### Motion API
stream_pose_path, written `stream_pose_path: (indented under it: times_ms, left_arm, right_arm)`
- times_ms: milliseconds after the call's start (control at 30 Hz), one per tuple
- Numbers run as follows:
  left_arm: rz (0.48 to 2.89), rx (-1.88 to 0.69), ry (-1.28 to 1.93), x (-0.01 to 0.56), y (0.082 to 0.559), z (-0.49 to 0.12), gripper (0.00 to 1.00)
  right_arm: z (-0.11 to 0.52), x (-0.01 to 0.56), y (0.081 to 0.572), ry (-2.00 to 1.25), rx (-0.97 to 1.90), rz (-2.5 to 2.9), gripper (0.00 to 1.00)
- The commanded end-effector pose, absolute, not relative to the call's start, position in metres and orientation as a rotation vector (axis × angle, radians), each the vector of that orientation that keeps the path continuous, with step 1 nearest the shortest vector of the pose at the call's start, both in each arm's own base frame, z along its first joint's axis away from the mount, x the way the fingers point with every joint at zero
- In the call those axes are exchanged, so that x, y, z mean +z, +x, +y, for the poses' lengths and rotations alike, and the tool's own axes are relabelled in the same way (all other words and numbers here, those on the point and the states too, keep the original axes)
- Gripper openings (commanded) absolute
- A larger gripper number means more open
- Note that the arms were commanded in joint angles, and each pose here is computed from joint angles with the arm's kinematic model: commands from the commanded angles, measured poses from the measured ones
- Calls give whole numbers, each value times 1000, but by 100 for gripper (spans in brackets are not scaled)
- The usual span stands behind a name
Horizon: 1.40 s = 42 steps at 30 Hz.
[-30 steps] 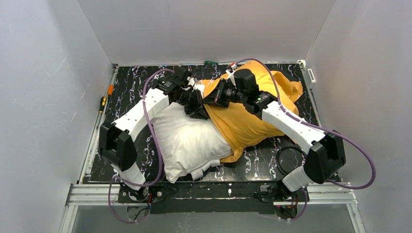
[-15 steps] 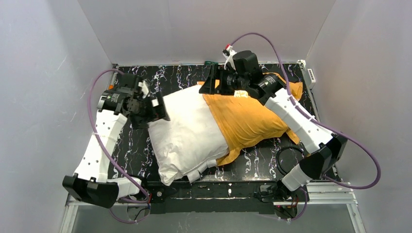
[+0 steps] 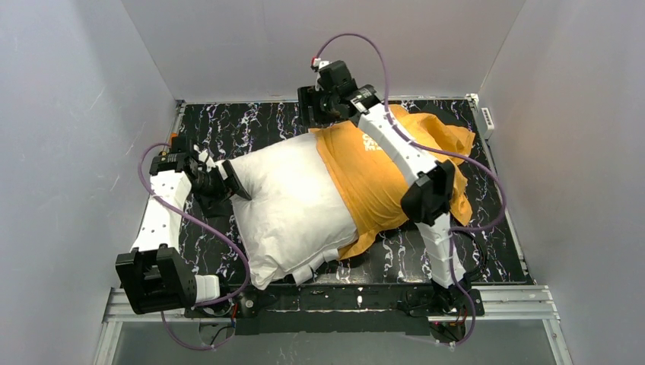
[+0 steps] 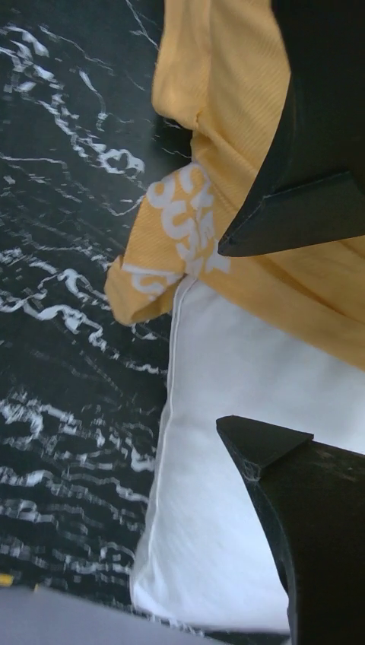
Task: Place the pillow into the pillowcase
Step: Stuff the pillow into the pillowcase.
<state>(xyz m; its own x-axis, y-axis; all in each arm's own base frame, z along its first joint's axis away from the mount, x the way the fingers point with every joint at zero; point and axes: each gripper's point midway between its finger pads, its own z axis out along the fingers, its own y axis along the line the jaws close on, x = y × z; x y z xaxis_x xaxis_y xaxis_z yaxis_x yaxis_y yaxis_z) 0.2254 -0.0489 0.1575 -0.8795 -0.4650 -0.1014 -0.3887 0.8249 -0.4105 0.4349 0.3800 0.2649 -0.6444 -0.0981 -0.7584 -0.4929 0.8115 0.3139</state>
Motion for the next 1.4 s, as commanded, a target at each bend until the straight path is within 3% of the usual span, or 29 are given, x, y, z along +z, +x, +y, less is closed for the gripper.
stream_pose_path:
  times_ms: [0,100,233,367,600,900,1233,1367]
  left_arm:
    - [2727,-833,-624,163,240,-75,69]
    - [2722,-885,-635,158,238,-82,50]
    - [2724,-940,-640,150,234,-90,30]
    - [2721,-977,-630,149,238,-100,16]
    - [2752,-1010,-497,157,253,-138,0]
    - [2717,-1104,-285,195,293,-214,0]
    - [2683,-1260,46,237,305,-345,0]
    - [2698,-1249,73,235,306,-353,0]
  right_arm:
    - [358,225,442,-395,494,2359,79]
    - [349,212,437,-374,469,2386,62]
    - [348,239,439,-338,560,2329,22]
    - [360,289,429,-349,773,2240,1]
    - [381,375,389,-345,1154,2034,1]
    - [388,424,327,-152,1616,1850,1]
    - [453,452,251,12,2116,1680,1]
    - [449,457,256,77,2071,1677,1]
